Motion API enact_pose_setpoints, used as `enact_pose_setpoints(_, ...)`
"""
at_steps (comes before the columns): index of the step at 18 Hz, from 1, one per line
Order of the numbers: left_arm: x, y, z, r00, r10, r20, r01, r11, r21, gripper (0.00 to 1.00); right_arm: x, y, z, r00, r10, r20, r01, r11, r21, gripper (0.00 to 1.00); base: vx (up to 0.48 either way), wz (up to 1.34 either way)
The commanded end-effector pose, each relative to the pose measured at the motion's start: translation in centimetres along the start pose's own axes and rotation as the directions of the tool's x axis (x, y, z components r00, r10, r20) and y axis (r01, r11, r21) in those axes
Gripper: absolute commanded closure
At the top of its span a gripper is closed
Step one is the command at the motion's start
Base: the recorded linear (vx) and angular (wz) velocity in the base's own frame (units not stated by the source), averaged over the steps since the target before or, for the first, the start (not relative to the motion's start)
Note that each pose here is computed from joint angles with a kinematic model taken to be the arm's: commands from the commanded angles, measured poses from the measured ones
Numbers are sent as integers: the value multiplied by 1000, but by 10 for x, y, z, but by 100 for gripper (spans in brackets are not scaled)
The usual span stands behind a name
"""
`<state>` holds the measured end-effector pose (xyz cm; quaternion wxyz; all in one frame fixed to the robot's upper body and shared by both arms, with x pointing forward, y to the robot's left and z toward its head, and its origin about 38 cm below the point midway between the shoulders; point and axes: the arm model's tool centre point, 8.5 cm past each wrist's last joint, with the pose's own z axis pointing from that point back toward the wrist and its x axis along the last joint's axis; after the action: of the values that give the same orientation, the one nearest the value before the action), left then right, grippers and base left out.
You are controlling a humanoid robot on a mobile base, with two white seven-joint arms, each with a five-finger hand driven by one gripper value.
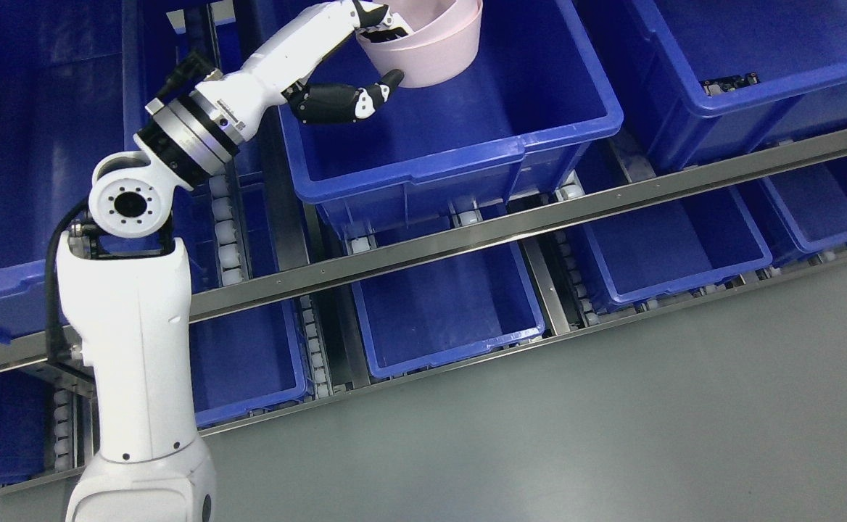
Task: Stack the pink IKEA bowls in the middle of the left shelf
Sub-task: 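Lower the stacked bowls into the upper blue bin and release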
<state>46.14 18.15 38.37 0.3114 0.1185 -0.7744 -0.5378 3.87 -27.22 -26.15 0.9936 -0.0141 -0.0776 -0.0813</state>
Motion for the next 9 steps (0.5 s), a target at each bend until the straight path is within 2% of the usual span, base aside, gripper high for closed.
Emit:
enact_pose_setpoints(1,-42,-46,-42,993,32,-118,-61,966,-252,84,2,-11,1,1000,3,3,-3,1000,-17,0,13,123)
enact_pose_setpoints(9,-44,-57,-58,990,53,-131,-84,966,-243,82,2,-11,1,1000,3,3,-3,1000,-17,0,9,29)
